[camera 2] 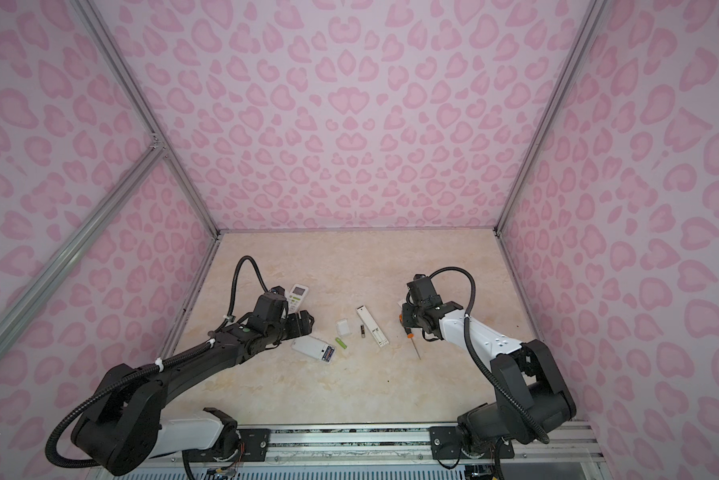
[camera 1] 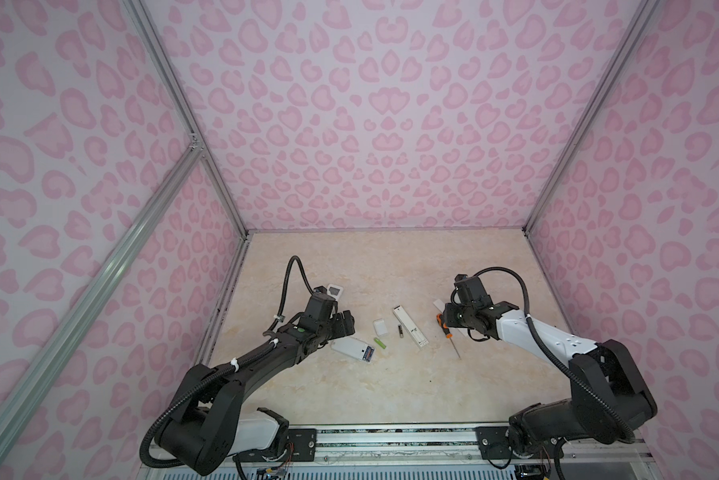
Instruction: Unload the batteries from the remote control
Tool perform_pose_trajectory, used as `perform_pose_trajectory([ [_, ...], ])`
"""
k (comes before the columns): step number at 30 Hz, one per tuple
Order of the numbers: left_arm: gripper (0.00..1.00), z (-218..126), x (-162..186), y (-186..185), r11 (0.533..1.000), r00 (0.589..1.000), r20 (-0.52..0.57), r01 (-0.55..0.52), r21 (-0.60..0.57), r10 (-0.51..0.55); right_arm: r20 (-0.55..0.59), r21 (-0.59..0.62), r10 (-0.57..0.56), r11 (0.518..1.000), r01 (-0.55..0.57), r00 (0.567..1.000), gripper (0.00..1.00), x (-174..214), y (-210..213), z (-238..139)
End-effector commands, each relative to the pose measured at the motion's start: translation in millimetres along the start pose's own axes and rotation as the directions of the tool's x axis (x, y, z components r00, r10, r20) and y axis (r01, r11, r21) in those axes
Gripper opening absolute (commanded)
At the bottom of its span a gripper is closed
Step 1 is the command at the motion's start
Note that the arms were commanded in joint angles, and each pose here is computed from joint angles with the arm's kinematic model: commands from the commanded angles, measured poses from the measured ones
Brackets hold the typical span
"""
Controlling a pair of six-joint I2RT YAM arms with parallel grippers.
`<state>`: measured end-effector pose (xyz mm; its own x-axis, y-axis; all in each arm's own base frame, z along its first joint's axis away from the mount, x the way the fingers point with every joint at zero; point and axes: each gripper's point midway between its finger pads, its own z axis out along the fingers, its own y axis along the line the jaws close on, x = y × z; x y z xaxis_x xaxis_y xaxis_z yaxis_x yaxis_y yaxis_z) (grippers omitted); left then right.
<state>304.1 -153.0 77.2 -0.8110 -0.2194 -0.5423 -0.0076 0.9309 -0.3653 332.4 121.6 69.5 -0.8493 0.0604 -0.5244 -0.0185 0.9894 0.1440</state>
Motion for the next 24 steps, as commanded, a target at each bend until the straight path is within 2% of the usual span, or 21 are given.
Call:
perform_pose_trajectory([
  [1,0.91,-9.7,-3.4,4.5,0.998,0.999,0.004,-0.043,-0.036,0.043,-0.02,0.021,-0.014,1.0,0.014,1.0,0.45,2.2,-4.9,4.2],
  [4,0.87,-17.6,-6.0,-6.0,0.999,0.999,0.016,-0.039,0.016,0.039,-0.043,0.02,-0.017,1.0,0.018,0.999,0.46,4.0,-5.0,9.1],
  [7,0.83,-24.9,-6.1,-18.3,0.997,0.999,0.022,-0.05,0.062,0.049,-0.068,0.018,-0.026,0.999,0.027,0.997,0.4,6.2,-3.4,16.3],
  [11,0.79,-33.6,-6.5,-34.6,0.992,0.997,0.033,-0.071,0.105,0.068,-0.098,-0.003,-0.025,1.0,0.024,0.995,0.39,8.8,1.6,23.6],
  [24,0.78,-32.6,-3.3,-40.3,0.991,0.998,0.024,-0.067,0.115,0.064,-0.15,-0.019,-0.028,0.999,0.026,0.988,0.43,30.5,7.8,31.1],
])
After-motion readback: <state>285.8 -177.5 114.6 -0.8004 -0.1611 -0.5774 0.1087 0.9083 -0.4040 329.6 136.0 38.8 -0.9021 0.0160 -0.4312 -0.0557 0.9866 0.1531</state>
